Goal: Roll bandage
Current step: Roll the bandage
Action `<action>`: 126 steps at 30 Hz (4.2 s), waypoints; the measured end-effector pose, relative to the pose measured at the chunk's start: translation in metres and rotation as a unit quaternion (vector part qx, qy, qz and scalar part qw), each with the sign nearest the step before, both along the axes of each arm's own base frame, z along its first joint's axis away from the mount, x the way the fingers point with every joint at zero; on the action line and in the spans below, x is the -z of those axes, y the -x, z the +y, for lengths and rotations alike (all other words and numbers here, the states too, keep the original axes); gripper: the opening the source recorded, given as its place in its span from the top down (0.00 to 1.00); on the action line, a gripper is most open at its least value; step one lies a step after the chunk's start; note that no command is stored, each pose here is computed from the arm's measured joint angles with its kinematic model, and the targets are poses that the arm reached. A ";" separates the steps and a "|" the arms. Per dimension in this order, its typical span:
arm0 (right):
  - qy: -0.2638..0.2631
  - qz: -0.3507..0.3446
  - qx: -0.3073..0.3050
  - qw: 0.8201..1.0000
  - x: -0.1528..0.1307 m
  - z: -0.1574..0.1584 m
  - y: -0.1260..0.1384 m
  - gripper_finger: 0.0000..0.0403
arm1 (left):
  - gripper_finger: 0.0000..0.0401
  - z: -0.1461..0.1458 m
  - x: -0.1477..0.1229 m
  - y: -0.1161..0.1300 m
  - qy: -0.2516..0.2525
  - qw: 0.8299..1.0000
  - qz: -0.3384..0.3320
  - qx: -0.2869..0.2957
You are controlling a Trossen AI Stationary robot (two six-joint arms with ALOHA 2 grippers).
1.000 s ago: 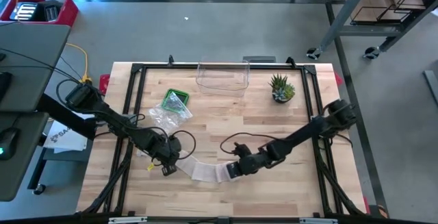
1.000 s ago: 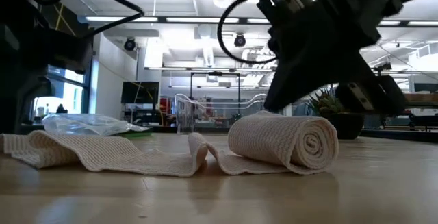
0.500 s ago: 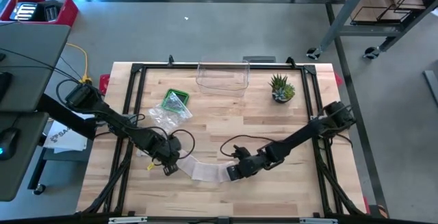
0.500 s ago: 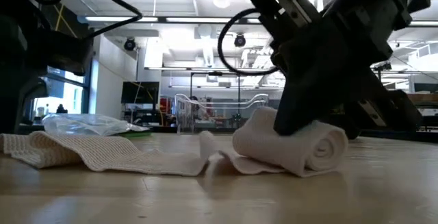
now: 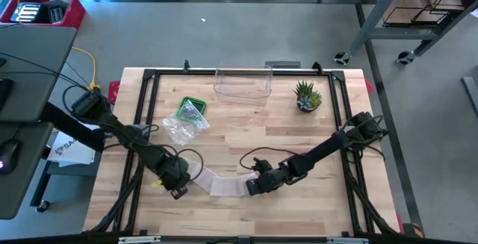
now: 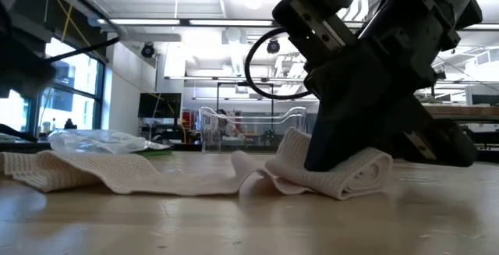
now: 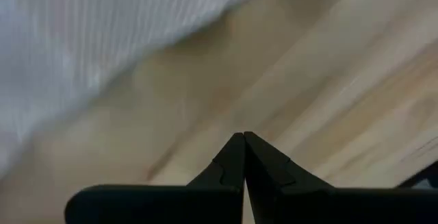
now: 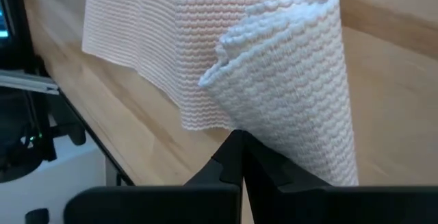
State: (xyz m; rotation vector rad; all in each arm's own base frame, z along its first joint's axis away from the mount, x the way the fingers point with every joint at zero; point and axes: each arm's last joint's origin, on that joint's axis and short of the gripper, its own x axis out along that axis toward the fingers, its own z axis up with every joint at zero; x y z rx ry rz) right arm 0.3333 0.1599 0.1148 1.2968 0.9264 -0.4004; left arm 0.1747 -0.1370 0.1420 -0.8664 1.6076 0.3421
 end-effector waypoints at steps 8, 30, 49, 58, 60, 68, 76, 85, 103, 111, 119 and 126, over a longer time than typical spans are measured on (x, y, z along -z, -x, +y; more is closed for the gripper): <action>0.027 0.049 0.018 0.998 -0.004 -0.006 0.011 1.00 | 1.00 -0.007 0.000 -0.002 0.038 0.997 0.008 -0.063; 0.040 0.084 0.114 0.989 -0.028 -0.031 0.105 1.00 | 1.00 0.045 -0.023 -0.066 -0.054 0.971 -0.224 -0.064; 0.075 0.003 0.145 0.987 -0.082 -0.048 0.125 1.00 | 1.00 0.060 -0.029 -0.075 -0.076 0.965 -0.243 -0.068; 0.086 -0.008 0.138 0.987 -0.083 -0.048 0.124 1.00 | 1.00 0.060 -0.029 -0.077 -0.077 0.962 -0.251 -0.072; 0.096 -0.024 0.127 0.987 -0.084 -0.047 0.122 1.00 | 1.00 0.060 -0.031 -0.079 -0.072 0.959 -0.263 -0.074; 0.108 -0.031 0.065 0.992 -0.086 -0.044 0.120 1.00 | 1.00 0.068 -0.035 -0.088 -0.097 0.942 -0.308 -0.090; 0.054 0.012 -0.137 0.989 -0.084 -0.031 0.128 1.00 | 1.00 0.091 -0.043 -0.103 -0.112 0.919 -0.365 -0.101; 0.049 0.116 -0.207 0.970 -0.046 -0.022 0.135 1.00 | 1.00 0.098 -0.037 -0.176 -0.127 0.919 -0.373 -0.021; 0.057 0.109 -0.048 0.991 -0.030 -0.013 0.126 1.00 | 1.00 0.033 0.011 -0.258 -0.099 0.923 -0.366 0.063; 0.064 0.095 0.010 0.993 -0.030 -0.013 0.126 1.00 | 1.00 0.024 0.015 -0.257 -0.112 0.922 -0.364 0.064; 0.067 0.096 0.023 0.993 -0.030 -0.014 0.126 1.00 | 1.00 0.025 0.016 -0.257 -0.113 0.923 -0.361 0.064; 0.061 0.096 0.028 0.993 -0.030 -0.014 0.126 1.00 | 1.00 0.028 0.018 -0.255 -0.167 0.920 -0.349 0.058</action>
